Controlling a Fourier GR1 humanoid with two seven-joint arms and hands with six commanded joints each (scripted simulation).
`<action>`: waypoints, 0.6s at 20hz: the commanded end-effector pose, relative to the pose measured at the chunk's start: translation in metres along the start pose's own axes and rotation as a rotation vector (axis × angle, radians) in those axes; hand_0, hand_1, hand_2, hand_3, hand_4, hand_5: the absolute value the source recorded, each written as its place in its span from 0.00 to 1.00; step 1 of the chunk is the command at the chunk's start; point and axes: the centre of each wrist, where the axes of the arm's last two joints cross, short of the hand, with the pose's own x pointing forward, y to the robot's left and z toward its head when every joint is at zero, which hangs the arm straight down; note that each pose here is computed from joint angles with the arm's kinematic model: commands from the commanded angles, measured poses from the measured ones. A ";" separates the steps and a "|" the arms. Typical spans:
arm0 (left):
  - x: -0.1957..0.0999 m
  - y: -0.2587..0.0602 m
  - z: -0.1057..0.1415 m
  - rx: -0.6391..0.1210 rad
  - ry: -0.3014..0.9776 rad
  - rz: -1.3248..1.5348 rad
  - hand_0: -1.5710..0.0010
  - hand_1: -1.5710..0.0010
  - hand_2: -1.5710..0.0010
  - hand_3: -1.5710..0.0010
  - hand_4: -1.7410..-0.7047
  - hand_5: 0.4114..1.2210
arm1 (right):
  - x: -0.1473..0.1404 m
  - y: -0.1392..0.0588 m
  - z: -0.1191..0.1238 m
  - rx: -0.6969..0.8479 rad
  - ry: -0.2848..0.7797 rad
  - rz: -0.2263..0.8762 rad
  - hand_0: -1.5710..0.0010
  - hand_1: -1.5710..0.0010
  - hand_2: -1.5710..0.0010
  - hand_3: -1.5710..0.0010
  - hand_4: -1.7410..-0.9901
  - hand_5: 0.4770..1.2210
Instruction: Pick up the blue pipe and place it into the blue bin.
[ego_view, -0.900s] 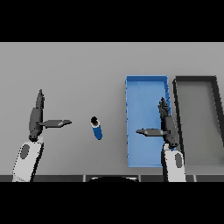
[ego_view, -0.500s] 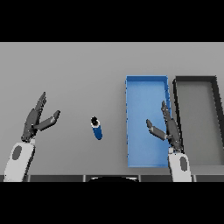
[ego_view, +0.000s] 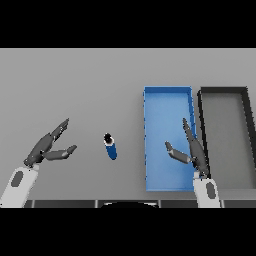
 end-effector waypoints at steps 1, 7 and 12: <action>0.003 -0.008 -0.001 -0.039 -0.002 0.001 1.00 1.00 1.00 1.00 0.53 0.20 | 0.001 0.003 -0.003 0.006 -0.012 -0.008 1.00 1.00 1.00 1.00 0.68 0.17; 0.014 -0.041 -0.010 -0.211 0.006 -0.008 1.00 1.00 1.00 1.00 0.52 0.12 | 0.006 0.006 -0.005 0.026 -0.030 -0.030 1.00 1.00 1.00 1.00 0.61 0.22; 0.011 -0.080 -0.027 -0.262 -0.015 -0.005 1.00 1.00 1.00 1.00 0.52 0.08 | 0.004 0.003 -0.001 0.018 -0.027 -0.022 1.00 1.00 1.00 1.00 0.60 0.24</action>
